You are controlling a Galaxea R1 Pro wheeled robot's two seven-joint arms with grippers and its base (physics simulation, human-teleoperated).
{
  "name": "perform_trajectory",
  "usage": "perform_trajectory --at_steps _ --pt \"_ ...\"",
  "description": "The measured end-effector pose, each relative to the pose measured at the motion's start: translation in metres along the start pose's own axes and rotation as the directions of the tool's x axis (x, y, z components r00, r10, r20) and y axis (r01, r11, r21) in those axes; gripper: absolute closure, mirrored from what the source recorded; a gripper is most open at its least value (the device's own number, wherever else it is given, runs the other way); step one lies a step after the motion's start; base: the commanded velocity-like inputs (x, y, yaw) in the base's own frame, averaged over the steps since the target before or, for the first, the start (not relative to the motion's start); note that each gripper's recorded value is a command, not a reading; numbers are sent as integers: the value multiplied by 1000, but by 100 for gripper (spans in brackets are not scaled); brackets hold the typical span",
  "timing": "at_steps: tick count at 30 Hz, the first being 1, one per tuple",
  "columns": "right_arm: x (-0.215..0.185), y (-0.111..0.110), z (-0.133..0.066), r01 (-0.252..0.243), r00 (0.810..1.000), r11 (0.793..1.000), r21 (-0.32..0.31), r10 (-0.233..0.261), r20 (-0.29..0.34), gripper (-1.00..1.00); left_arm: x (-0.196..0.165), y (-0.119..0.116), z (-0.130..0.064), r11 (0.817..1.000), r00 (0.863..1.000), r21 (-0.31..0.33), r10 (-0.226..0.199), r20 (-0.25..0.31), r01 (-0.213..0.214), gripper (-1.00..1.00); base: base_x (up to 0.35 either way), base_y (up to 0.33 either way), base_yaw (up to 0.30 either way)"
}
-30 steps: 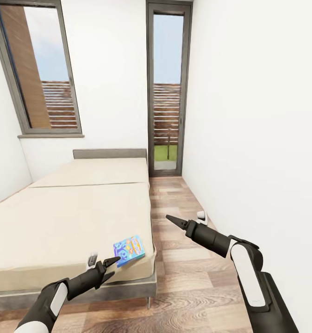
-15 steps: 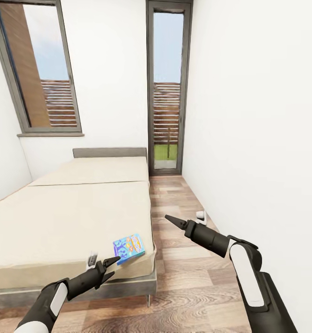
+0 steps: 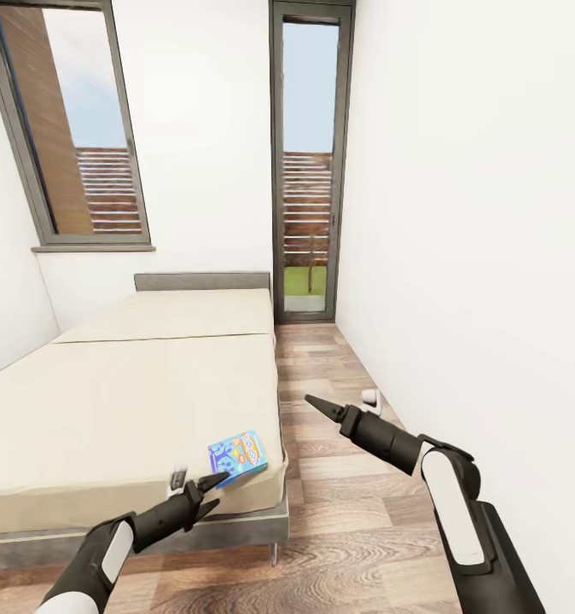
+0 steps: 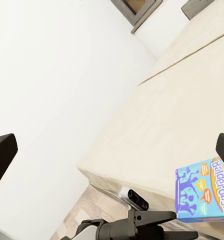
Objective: Put all the toys in the child's room - the three board games (two on the bed and one on the table), the two jigsaw puzzles on the table, and the tennis ball on the table - inside the toy box on the table in the child's room.
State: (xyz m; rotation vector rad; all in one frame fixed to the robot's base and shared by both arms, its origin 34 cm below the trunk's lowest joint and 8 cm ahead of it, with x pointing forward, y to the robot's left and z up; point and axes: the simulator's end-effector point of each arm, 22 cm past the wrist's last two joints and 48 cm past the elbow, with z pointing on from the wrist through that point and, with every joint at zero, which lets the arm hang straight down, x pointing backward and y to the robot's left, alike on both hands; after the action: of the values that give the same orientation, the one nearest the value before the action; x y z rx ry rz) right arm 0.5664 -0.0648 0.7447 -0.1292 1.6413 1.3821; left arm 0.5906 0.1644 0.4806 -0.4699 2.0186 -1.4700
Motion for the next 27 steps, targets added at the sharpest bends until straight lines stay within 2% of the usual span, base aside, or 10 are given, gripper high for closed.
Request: perform_trajectory --at_steps 9,27 --pt "4 -16 1 -19 1000 1000 21 19 7 -100 5 -7 4 999 1000 32 -3 -6 3 -100 0 0 0" --pt "5 -17 1 -20 1000 999 25 20 5 -100 4 -8 4 999 1000 34 1 -3 -1 -100 8 0 0"
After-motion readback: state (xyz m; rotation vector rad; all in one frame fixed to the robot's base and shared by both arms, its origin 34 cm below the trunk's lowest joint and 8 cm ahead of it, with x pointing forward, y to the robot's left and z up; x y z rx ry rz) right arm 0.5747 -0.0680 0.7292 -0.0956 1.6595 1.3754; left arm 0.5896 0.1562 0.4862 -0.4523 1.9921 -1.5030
